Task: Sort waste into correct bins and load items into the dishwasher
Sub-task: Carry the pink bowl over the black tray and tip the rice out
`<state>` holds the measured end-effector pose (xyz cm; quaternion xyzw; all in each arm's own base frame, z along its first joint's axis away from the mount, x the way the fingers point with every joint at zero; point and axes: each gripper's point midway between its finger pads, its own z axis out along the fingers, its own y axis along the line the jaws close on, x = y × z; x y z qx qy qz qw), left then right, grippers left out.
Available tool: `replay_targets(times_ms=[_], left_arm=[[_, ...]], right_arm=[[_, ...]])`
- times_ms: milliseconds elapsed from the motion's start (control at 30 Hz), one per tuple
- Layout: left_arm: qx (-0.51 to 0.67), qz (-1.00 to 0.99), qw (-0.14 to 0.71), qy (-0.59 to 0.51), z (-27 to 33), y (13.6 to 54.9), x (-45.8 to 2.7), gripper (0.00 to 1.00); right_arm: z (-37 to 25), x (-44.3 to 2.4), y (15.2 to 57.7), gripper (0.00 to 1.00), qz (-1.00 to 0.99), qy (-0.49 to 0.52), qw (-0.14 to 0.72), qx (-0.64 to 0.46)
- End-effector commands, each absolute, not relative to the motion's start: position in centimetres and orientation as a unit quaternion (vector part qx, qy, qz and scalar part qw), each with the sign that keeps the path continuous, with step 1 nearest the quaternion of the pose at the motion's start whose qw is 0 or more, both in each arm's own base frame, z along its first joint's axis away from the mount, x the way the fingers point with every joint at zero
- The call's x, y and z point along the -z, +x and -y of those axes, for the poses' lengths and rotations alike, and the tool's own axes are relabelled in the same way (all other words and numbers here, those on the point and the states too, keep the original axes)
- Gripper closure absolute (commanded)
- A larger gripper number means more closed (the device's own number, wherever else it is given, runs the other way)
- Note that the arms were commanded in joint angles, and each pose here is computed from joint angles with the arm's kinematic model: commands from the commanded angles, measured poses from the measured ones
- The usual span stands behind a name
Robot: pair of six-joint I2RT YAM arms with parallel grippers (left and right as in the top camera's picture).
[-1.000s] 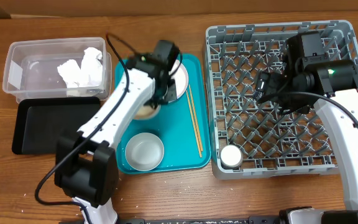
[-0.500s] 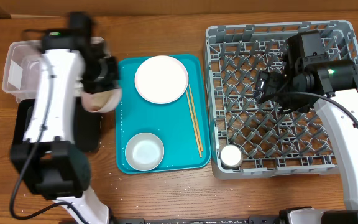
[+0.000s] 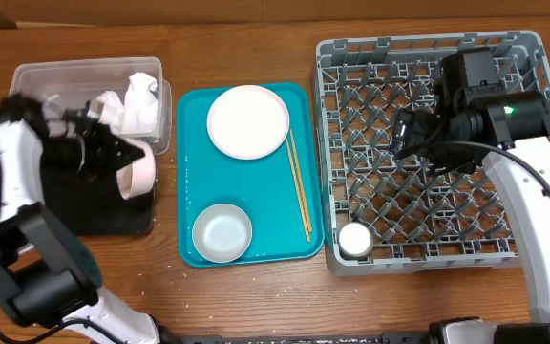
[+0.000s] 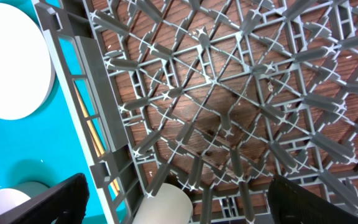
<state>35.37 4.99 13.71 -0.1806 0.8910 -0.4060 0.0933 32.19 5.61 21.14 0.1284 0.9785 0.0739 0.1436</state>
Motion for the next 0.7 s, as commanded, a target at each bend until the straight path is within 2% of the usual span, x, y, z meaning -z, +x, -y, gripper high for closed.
replay_targets(times_ms=[0,167,367,533,667], left_arm=[[0.487,-0.841,0.166,-0.167,-5.5,35.0,-15.5,0.96],[0.541,-0.778,0.246,-0.206,-8.7,34.7,-15.7,0.96],[0.621,-0.687,0.305,-0.221,-10.0,34.9,-19.5,0.96],[0.656,-0.649,0.275,-0.272,-10.5,34.5,-20.5,0.96],[0.643,-0.654,0.284,-0.279,-11.6,34.2,-20.1,0.96]], right_arm=[[-5.6,-22.0,32.5,0.07,-0.976,0.127,0.157,-0.078],[-5.8,-22.1,32.5,0.07,-0.976,0.126,0.156,-0.083],[-5.8,-22.1,32.5,0.07,-0.976,0.126,0.156,-0.083],[-5.8,-22.0,32.4,0.07,-0.976,0.126,0.155,-0.083],[-5.8,-22.0,32.4,0.07,-0.976,0.126,0.155,-0.083]])
